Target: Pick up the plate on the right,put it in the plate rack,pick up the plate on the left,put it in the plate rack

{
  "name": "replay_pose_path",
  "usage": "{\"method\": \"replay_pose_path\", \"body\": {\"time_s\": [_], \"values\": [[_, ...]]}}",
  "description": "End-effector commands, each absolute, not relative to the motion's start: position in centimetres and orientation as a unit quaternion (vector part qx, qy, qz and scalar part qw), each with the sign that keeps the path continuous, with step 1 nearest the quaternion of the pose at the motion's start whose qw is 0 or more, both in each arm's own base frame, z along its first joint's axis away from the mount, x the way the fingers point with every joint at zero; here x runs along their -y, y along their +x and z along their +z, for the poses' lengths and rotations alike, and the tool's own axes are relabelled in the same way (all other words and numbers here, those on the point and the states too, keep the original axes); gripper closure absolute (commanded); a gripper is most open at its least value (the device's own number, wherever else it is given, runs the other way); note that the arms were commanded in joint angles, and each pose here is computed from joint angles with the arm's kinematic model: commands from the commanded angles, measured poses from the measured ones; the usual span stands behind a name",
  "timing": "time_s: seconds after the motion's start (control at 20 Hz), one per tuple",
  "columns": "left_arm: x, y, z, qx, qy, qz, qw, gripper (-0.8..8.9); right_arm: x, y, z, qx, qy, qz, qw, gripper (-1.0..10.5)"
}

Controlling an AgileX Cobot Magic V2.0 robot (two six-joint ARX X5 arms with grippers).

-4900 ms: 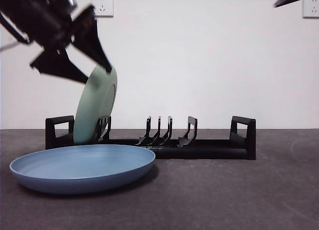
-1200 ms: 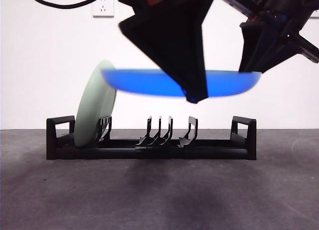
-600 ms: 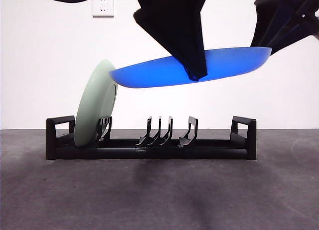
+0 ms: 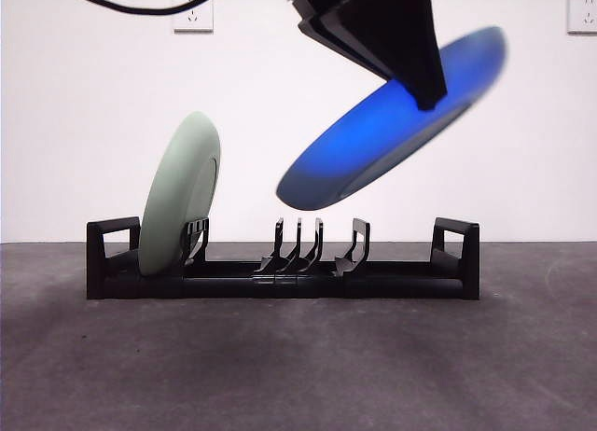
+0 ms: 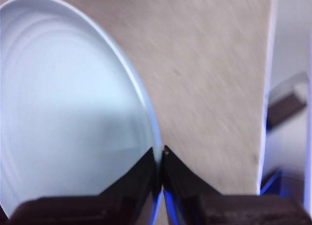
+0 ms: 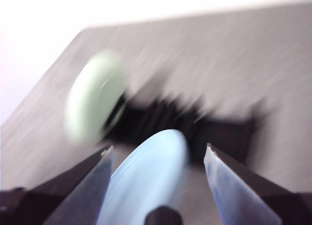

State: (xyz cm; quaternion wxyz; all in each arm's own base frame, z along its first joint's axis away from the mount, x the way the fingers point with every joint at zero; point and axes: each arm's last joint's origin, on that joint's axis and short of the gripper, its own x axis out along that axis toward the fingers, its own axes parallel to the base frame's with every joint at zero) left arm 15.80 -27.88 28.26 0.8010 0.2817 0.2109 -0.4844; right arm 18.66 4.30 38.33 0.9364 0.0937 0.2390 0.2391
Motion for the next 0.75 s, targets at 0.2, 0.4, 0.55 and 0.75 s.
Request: {"method": "replay_pose_path", "body": {"time_s": [0.2,0.4,0.55,0.75], "values": [[24.9,22.2,30.4,-0.194,0.036,-0.501,0.843,8.23,-3.3,17.5,39.1,-0.206,0.076,0.170,0.961,6.3],[23.0,24.8,32.1,-0.149,-0.068,-0.510,0.844,8.23,-3.3,17.6,39.1,-0.208,0.075,0.170,0.960,6.3],[21.9,25.9,32.8,-0.129,-0.109,-0.508,0.844,8.23,-3.3,17.6,39.1,-0.208,0.075,0.170,0.960,6.3],[21.0,27.1,32.9,-0.121,-0.141,-0.498,0.847,8.23,-3.3,17.7,39.1,-0.207,0.075,0.170,0.960,6.3]]}}
